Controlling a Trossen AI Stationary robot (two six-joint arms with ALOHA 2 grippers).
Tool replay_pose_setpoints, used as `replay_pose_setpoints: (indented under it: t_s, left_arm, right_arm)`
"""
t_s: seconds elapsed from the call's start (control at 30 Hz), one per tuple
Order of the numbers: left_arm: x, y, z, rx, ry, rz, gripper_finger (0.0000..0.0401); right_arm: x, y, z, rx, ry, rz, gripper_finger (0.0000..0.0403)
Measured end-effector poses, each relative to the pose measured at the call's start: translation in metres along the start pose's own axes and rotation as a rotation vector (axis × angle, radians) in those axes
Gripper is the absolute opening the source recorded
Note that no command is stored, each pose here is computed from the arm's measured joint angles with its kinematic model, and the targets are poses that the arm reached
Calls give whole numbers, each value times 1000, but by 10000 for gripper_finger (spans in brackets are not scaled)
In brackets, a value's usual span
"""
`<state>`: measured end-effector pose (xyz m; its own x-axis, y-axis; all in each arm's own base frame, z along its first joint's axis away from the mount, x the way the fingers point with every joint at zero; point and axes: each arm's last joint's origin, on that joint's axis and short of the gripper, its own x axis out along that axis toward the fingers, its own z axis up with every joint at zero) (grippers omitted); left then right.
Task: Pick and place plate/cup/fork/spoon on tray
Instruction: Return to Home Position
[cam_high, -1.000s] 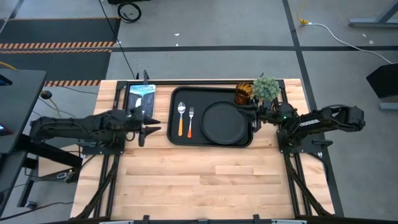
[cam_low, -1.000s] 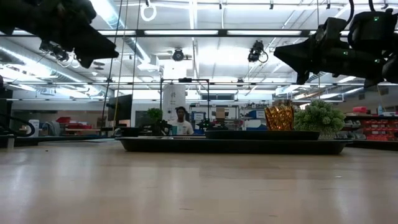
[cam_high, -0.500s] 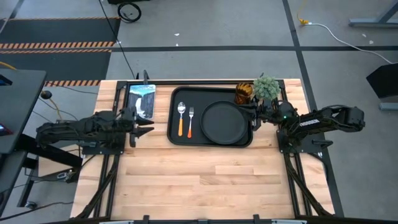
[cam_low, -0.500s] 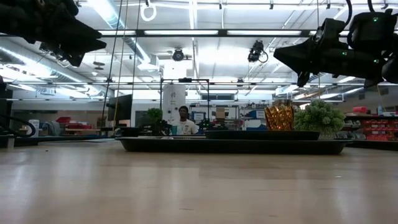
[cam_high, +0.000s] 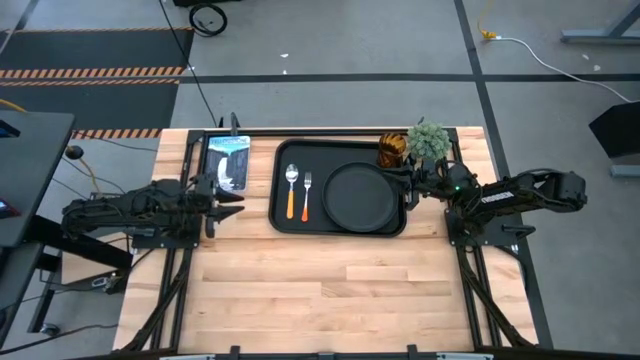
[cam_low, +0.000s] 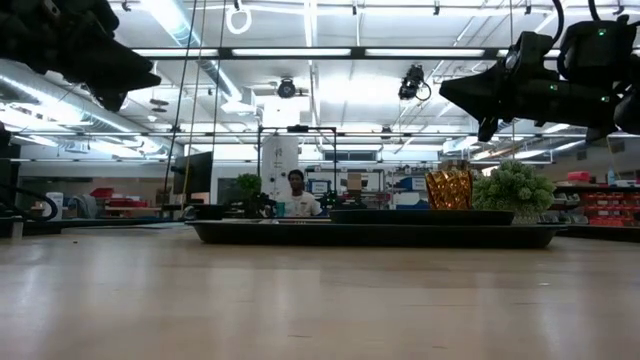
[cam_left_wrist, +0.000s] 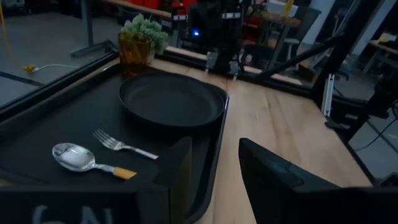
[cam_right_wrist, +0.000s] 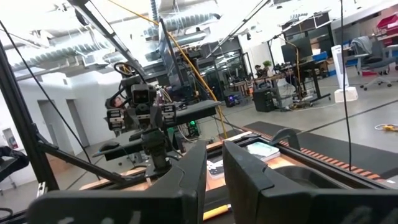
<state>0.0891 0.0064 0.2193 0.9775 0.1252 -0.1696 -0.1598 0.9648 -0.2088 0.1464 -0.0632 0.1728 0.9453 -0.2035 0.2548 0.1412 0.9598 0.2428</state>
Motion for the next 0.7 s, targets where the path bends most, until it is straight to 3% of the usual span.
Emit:
replay_pose_setpoints:
  t_s: [0.27,0.47,0.7]
  left_arm:
    - [1,-1,1,-5,-23,-21,142]
    - [12,-3,-21,-20,-44,-89,142]
    - [13,-6,-24,32,-62,-118,142]
  right_arm:
    - [0,-2,0,-3,-1,-15,59]
    - [-1,-4,1,-6,-4,-30,59]
    - [-1,-5,1,-9,-6,-36,59]
